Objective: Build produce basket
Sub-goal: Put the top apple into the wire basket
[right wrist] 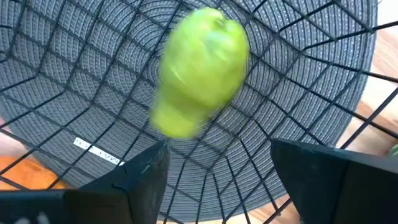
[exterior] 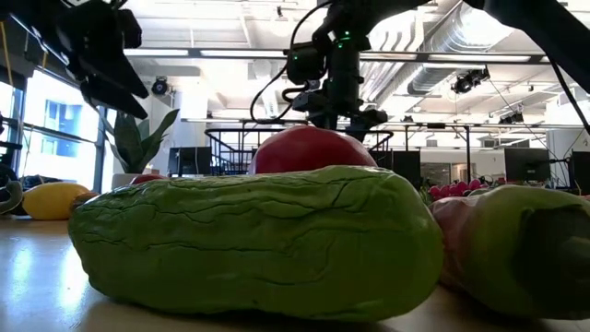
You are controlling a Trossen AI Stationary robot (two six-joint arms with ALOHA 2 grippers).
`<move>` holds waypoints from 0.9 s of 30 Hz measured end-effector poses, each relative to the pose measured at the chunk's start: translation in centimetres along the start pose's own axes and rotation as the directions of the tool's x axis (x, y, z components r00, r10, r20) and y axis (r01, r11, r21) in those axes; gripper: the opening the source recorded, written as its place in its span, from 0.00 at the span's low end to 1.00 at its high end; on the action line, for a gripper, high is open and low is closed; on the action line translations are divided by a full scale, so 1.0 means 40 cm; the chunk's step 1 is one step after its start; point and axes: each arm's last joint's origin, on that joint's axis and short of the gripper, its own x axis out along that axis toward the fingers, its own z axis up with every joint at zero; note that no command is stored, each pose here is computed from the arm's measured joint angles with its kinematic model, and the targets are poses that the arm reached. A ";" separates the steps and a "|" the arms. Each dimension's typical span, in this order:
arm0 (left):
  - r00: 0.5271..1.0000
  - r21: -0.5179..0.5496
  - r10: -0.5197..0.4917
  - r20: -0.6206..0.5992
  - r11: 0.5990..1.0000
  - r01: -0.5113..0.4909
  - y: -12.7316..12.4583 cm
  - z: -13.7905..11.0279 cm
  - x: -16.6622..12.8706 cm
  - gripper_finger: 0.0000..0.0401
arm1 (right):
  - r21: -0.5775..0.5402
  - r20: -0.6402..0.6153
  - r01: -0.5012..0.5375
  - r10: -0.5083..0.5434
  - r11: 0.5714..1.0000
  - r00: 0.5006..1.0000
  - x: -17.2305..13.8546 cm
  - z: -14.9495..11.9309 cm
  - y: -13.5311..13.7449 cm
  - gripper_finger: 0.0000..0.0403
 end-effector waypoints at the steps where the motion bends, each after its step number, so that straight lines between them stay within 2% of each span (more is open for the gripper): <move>1: 1.000 0.032 -0.014 -0.008 0.999 0.014 -0.002 0.000 0.002 0.80 | -0.001 0.002 -0.001 0.001 1.000 1.000 -0.003 -0.002 0.002 0.65; 5: 0.998 0.152 -0.047 -0.045 0.987 0.053 -0.007 -0.002 0.010 0.80 | -0.008 0.013 -0.011 0.011 1.000 1.000 -0.026 -0.015 0.016 0.65; 13: 0.991 0.185 -0.096 -0.097 0.976 0.112 -0.021 0.002 0.039 0.80 | -0.065 0.151 -0.045 0.055 0.997 0.987 -0.139 -0.036 0.080 0.65; 22: 0.984 0.250 -0.047 -0.170 0.964 0.089 -0.031 -0.002 0.086 0.80 | -0.082 0.306 -0.020 0.045 0.996 0.951 -0.276 -0.082 0.114 0.65; 27: 0.978 0.277 -0.002 -0.207 0.959 0.061 -0.035 -0.007 0.117 0.80 | -0.102 0.339 -0.053 0.085 0.993 0.937 -0.295 -0.092 0.132 0.65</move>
